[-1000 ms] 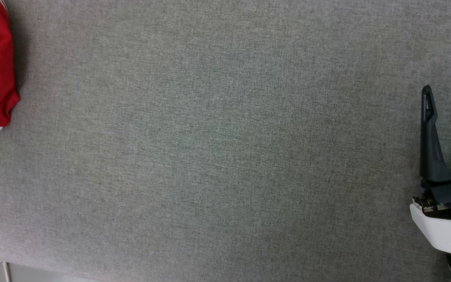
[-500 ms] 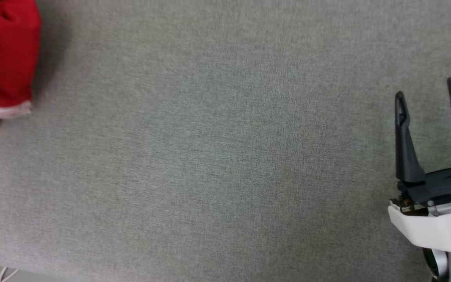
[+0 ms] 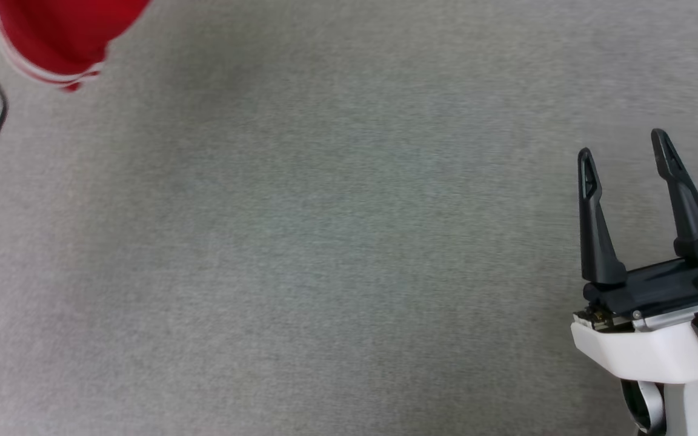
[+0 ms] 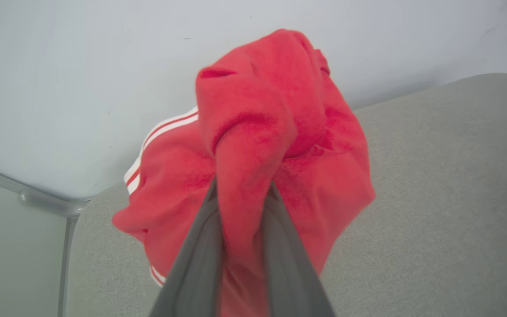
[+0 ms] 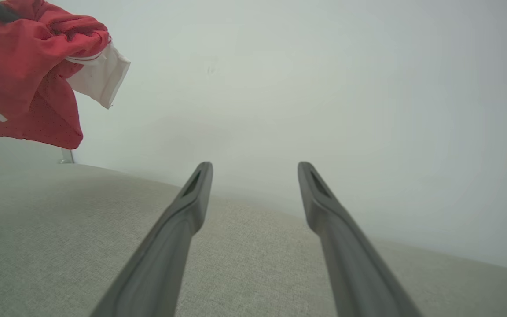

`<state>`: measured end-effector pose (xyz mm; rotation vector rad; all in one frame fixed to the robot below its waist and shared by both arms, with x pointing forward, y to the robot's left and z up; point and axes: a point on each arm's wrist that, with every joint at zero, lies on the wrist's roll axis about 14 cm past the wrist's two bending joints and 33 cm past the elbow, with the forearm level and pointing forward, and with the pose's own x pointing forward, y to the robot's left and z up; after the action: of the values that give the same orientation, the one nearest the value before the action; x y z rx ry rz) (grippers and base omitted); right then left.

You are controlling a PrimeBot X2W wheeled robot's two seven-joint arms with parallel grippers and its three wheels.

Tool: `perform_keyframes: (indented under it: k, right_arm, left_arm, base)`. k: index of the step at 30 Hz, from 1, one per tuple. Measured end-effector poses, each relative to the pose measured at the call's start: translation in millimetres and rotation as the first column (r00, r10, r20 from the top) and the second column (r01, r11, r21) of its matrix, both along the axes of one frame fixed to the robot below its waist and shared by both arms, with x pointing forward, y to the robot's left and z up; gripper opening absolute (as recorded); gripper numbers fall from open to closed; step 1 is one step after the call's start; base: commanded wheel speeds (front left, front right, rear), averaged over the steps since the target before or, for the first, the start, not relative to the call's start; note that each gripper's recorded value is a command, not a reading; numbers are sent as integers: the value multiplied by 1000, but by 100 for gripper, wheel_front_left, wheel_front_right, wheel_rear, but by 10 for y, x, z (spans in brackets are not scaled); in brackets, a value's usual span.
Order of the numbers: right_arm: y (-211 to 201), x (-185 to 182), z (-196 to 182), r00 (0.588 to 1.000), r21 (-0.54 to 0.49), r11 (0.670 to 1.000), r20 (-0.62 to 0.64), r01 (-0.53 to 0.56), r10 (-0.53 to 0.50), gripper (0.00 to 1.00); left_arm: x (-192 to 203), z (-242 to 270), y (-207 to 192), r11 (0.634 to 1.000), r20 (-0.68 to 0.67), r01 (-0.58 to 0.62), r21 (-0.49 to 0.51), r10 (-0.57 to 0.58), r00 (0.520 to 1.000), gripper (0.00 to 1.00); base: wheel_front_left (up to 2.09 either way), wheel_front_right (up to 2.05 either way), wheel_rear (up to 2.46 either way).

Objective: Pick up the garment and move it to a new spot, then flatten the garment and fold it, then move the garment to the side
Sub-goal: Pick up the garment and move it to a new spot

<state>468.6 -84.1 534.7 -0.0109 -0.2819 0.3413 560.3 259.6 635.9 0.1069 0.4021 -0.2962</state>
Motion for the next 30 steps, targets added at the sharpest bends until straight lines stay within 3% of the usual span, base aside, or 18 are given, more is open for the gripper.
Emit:
perform_keyframes:
  k: [6, 16, 22, 30]
  right_arm:
    - [-320, -129, 179, 996, 14, 996, 21, 84, -84, 100]
    - [-821, -351, 343, 975, 22, 976, 36, 218, -219, 100]
    - [-1000, -400, 295, 963, 18, 963, 16, 268, -269, 100]
    - [-1124, -424, 174, 952, 3, 953, -22, 304, -304, 100]
  left_arm:
    - [29, 178, -975, 965, 44, 257, 42, -259, 965, 0]
    - [-392, -110, -2386, 782, 20, 623, 40, -624, 781, 0]
    - [-748, -938, -2745, 699, -141, 713, -49, -712, 688, 0]
    - [-1484, -2067, -2922, 649, -368, 722, -238, -749, 551, 0]
  base:
    - [0, 0, 0]
    - [0, 0, 0]
    - [0, 0, 0]
    - [0, 0, 0]
